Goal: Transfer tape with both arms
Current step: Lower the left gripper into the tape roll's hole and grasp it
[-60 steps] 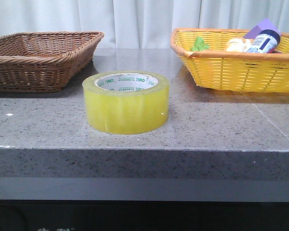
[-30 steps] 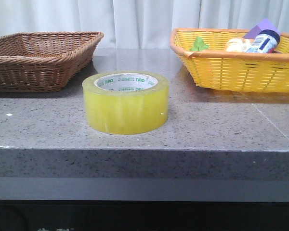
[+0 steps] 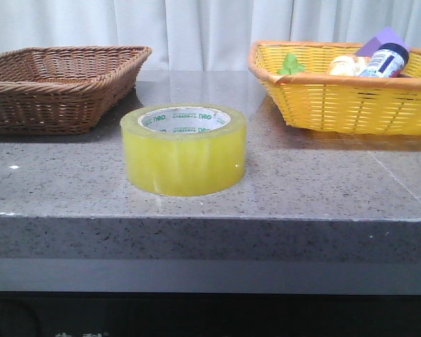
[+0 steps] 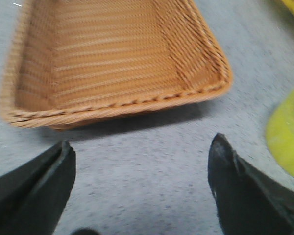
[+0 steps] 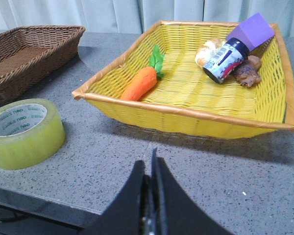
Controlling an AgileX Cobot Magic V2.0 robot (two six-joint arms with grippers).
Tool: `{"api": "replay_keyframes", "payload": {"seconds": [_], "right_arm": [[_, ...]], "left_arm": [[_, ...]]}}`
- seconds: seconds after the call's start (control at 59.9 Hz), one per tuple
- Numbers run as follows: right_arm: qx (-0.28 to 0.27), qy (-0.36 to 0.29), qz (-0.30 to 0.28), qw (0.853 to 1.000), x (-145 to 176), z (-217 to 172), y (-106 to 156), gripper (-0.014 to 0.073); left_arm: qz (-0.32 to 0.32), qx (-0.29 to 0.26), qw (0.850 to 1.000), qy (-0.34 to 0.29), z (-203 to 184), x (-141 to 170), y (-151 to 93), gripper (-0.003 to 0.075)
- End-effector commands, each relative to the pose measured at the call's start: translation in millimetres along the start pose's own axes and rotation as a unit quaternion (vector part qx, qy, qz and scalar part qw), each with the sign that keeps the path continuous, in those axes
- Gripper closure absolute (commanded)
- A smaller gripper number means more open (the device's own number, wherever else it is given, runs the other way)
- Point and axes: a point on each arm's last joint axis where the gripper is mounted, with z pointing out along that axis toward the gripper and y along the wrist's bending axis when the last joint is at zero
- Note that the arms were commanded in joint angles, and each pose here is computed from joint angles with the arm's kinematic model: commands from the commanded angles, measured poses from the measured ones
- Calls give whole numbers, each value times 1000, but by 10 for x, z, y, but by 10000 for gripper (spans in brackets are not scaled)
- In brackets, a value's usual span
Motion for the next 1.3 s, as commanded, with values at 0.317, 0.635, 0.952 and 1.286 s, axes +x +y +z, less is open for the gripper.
{"api": "replay_keyframes", "payload": {"seconds": [0.317,0.635,0.952,1.286], "right_arm": [[4,-50,-4,999,-142,-19,2,683],[4,-50,-4,999,-142,-19,2,683],[4,-50,-4,999,-142,-19,2,683],[4,-50,-4,999,-142,-19,2,683]], "left_arm": [[17,118,991,62,751,-417,-730,178],[22,147,980,132,1364,-455,-1132,178],[23,144,979,145,1528,-448,-1175,375],[23,147,979,136,1465,-524,-1174,691]]}}
